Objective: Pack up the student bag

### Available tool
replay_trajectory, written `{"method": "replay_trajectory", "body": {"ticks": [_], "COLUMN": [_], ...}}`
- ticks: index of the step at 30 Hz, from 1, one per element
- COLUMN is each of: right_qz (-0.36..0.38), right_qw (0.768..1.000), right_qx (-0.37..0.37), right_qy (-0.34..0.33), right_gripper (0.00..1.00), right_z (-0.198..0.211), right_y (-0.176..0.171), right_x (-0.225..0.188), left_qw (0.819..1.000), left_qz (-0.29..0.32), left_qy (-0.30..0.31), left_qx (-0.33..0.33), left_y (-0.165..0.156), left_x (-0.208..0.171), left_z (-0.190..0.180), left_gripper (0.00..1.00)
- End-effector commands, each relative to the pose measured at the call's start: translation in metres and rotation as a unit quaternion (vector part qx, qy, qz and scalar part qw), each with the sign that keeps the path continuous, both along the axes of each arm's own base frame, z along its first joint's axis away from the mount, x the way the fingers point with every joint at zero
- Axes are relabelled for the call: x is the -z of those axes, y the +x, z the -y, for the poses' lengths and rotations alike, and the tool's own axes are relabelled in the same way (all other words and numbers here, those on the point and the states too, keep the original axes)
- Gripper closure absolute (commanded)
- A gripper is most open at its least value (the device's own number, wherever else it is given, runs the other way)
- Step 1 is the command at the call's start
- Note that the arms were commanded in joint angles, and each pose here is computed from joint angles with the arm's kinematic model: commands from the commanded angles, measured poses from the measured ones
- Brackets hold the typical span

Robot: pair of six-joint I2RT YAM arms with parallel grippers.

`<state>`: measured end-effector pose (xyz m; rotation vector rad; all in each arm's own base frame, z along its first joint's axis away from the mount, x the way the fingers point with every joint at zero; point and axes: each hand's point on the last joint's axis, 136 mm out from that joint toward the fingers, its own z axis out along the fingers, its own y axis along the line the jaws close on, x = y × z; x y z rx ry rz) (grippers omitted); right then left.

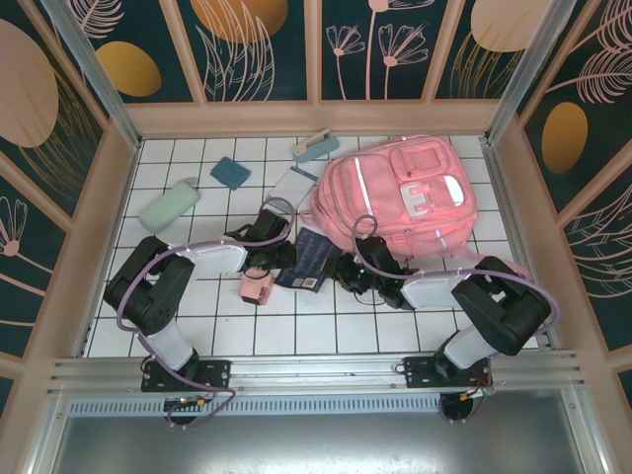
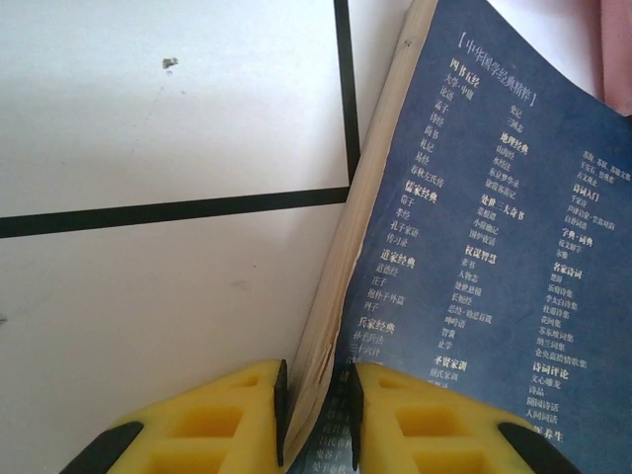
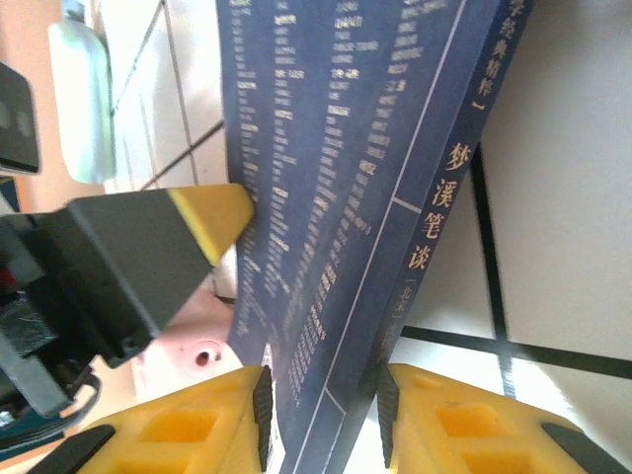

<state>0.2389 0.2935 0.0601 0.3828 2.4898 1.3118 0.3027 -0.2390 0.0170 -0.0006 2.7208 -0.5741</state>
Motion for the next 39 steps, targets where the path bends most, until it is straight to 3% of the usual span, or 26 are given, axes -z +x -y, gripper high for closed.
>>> {"method": "replay_trajectory", "body": {"ticks": [1,8,10,13,20,22,25,30,39], "right_qz": [0.073,0.049,0.053,0.056,0.099,0.118,0.157,0.203,0.239], "right_qw": [0.993,0.998,0.998,0.998,0.995,0.993,0.986,0.975,0.963], "right_qx": [-0.008,0.015,0.016,0.021,-0.008,-0.022,-0.048,-0.081,-0.119], "right_qy": [0.087,0.048,0.041,0.025,0.012,-0.001,-0.02,-0.039,-0.031], "right_gripper": [0.65,0.72,0.8,1.0,1.0,1.0,1.0,1.0,1.0], "right_z": [-0.031,-0.03,-0.03,-0.027,-0.031,-0.031,-0.035,-0.041,-0.041], "right_y": [0.021,0.031,0.032,0.034,0.032,0.033,0.035,0.045,0.072], "right_x": [-0.052,-0.034,-0.036,-0.041,-0.084,-0.095,-0.119,-0.155,-0.196], "left_qw": [0.995,0.995,0.996,0.996,0.999,0.997,0.992,0.978,0.964], "left_qz": [-0.089,-0.074,-0.073,-0.066,-0.014,0.013,0.041,0.063,0.095], "left_qy": [-0.033,-0.048,-0.047,-0.044,-0.045,-0.069,-0.11,-0.192,-0.231], "left_qx": [0.04,0.038,0.037,0.032,-0.012,-0.026,-0.044,-0.057,-0.086], "left_y": [-0.044,-0.035,-0.034,-0.028,0.012,0.03,0.047,0.065,0.083], "left_x": [0.013,-0.004,-0.006,-0.013,-0.065,-0.093,-0.127,-0.166,-0.201], "left_z": [0.016,0.019,0.018,0.015,-0.015,-0.018,-0.023,-0.023,-0.038], "left_gripper": [0.75,0.75,0.75,0.75,0.55,0.51,0.36,0.25,0.17]}}
